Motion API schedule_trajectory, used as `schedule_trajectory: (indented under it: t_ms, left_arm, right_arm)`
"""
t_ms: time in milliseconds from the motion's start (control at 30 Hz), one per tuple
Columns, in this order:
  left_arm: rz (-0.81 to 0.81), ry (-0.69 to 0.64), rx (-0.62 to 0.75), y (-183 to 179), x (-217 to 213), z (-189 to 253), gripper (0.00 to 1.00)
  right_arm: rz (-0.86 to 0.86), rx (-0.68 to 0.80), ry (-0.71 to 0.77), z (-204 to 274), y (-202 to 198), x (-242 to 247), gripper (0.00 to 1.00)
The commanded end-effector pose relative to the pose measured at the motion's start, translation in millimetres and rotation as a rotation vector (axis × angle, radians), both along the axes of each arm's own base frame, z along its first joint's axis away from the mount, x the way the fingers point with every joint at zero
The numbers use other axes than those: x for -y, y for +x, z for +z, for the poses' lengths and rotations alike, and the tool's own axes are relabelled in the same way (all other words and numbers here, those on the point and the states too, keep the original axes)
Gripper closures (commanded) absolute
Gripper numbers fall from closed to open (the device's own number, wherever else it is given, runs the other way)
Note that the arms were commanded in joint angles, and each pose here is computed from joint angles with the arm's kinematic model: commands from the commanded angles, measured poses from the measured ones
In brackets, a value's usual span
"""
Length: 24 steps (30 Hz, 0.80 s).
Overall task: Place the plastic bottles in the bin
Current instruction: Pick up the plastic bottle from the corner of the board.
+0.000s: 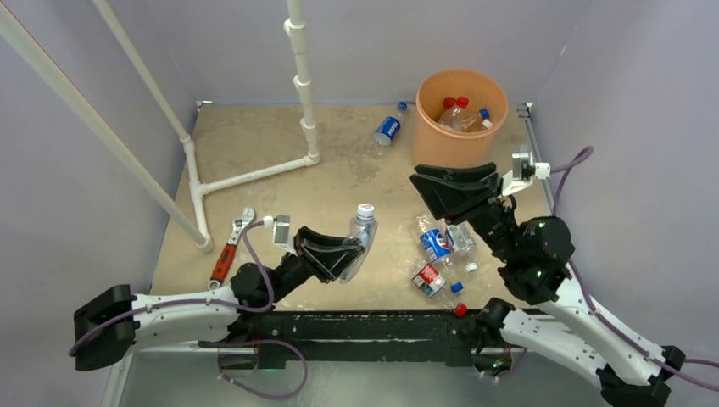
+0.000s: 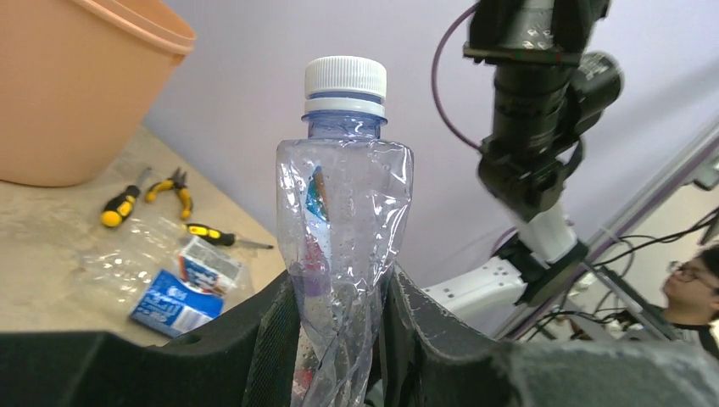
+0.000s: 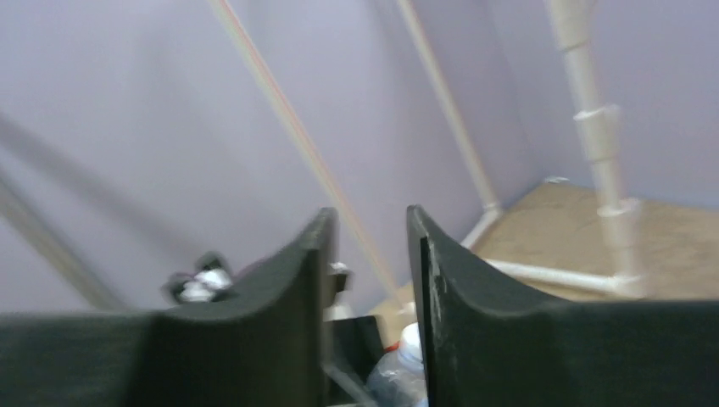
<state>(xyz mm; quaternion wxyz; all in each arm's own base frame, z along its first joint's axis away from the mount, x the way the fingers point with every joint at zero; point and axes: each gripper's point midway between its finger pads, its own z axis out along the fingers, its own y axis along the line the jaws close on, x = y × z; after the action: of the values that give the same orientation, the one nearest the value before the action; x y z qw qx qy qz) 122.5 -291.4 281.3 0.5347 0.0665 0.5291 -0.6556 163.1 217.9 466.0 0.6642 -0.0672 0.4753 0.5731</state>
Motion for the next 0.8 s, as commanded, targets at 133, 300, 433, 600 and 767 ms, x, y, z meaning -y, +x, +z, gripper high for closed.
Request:
schedule_trajectory:
  t_ms: [133,300,433,600,767]
  left_arm:
    - [0.219,0.293,0.104,34.3,-2.7,5.5,1.0]
    - [0.368,0.458,0.144,56.7,0.8,14.0,1.0]
    - [0.465,0.527,0.165,58.4,0.6,15.7,1.0]
    - [0.471,0.55,0.167,54.1,8.8,12.6,1.0]
    - [0.509,0.561,0.153,55.4,2.6,10.2,1.0]
  right_arm:
    - [0.077,-0.18,-0.332,-40.7,24.0,-50.7,0.13]
    - [0.084,-0.292,-0.351,-55.6,43.4,-72.2,0.1]
    - [0.024,-0.382,-0.353,-71.7,63.1,-78.0,0.14]
    - [-0.039,-0.461,-0.374,-91.5,76.5,-76.6,0.19]
    - [-0.082,-0.493,-0.381,-99.7,78.3,-67.4,0.23]
